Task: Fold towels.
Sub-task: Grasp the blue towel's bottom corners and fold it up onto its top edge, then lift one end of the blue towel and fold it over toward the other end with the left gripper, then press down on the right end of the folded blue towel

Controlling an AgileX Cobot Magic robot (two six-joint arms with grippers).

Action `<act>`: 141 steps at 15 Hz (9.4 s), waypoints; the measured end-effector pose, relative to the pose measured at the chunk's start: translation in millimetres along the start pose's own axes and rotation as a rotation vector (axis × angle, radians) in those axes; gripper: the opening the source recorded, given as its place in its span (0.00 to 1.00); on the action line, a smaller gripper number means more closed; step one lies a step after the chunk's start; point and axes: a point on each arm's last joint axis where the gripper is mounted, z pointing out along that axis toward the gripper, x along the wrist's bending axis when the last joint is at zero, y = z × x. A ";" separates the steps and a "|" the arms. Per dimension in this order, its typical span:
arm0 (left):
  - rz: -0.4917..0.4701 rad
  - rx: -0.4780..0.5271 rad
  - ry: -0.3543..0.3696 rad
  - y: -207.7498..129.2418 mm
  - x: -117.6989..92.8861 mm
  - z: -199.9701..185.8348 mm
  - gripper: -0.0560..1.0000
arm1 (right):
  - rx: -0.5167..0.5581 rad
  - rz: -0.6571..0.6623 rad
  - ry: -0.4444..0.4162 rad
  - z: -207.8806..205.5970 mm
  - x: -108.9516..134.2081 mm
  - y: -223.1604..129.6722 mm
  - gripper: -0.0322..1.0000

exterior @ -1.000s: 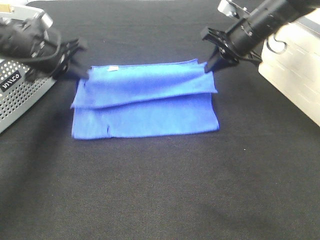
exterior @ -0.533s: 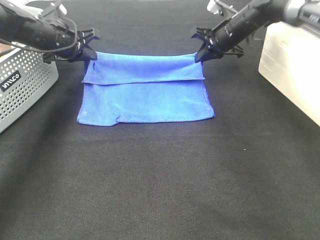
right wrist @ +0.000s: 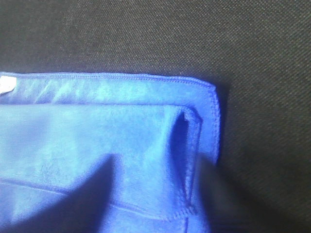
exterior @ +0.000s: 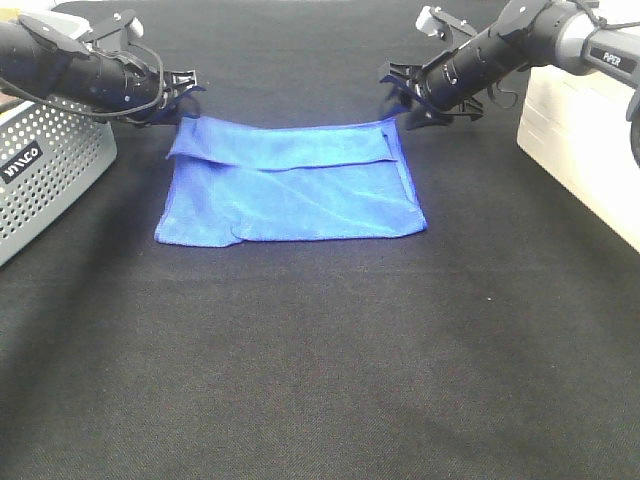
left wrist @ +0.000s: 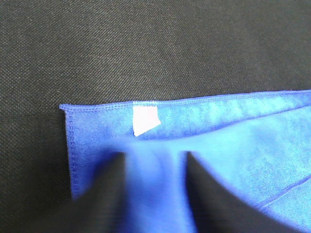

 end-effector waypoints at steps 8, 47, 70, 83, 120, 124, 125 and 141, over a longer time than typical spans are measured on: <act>0.010 0.220 -0.162 -6.4 -22.3 -19.2 0.78 | 0.268 -0.020 0.080 -34.3 23.6 -8.3 0.80; -0.145 0.699 -0.066 -132.3 -37.4 -100.7 0.07 | 0.559 0.202 -0.083 -73.9 5.9 -174.2 0.03; -0.157 0.398 -0.026 -51.6 -27.4 -39.7 0.65 | 0.329 0.106 -0.052 -27.0 5.1 -70.4 0.73; -0.182 0.419 0.093 -50.6 -19.4 -44.4 0.89 | 0.405 0.084 -0.050 -39.0 10.5 -71.5 0.84; -0.269 0.324 -0.192 -53.1 -189.1 -28.8 0.75 | 0.300 0.043 -0.136 -126.2 47.6 -29.3 0.83; -0.192 0.232 -0.207 -32.3 -185.1 -41.4 0.75 | 0.329 0.050 -0.042 -130.6 58.2 -30.7 0.83; -0.192 0.232 -0.207 -32.3 -185.1 -41.4 0.75 | 0.329 0.050 -0.042 -130.6 58.2 -30.7 0.83; -0.060 -0.044 -0.098 59.8 -114.4 -118.2 0.75 | 0.473 0.171 0.523 -15.6 92.0 -92.1 0.79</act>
